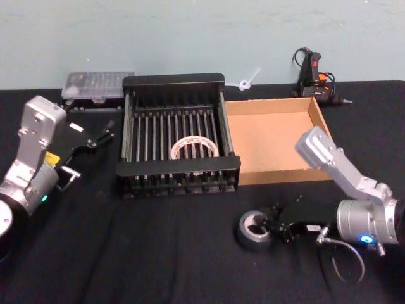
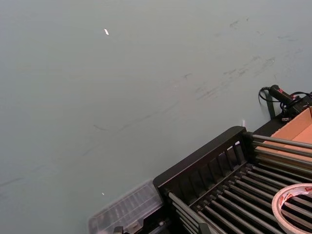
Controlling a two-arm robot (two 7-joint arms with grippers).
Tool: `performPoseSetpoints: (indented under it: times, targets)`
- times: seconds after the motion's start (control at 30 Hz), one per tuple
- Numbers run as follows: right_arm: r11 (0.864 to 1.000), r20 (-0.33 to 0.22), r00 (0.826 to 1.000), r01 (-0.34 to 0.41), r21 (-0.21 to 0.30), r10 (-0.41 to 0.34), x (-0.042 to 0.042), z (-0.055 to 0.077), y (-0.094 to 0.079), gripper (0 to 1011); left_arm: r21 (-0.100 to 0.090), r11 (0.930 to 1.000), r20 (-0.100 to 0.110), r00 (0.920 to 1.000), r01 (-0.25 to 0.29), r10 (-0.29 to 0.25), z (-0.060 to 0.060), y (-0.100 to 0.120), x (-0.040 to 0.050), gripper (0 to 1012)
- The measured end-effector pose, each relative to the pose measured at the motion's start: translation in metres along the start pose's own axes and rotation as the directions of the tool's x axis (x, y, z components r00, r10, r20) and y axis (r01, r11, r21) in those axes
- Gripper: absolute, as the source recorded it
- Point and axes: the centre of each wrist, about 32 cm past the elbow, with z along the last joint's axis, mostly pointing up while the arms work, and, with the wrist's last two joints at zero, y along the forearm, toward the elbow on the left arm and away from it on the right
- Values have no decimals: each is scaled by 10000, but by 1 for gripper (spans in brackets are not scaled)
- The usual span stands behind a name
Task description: Pick up the white tape and place it into the black box , Pick up the silver tape and place it into the brown box.
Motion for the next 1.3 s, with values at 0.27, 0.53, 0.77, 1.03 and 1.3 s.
performPoseSetpoints:
  times: [0.27,0.53,0.77,1.03,1.3]
  targets:
    - [9910,-84,9941,1086,781,-1082,134,125,-122,173,0,10000,0,10000,0,0,0,0,0,1001]
    - [9528,-282,9650,2621,1532,-2609,350,285,-225,173,-1,10000,0,10000,-1,1,0,0,0,1001]
    - [9229,-569,9372,3488,1630,-3442,534,372,-174,173,0,10000,0,10000,0,0,0,0,0,1001]
    - [9024,-889,9130,4072,1413,-3981,741,427,-38,173,-1,10000,0,10000,0,0,0,0,0,1001]
    - [8966,-1066,9021,4288,1110,-4182,837,411,87,173,-1,10000,0,10000,1,-1,0,0,0,1001]
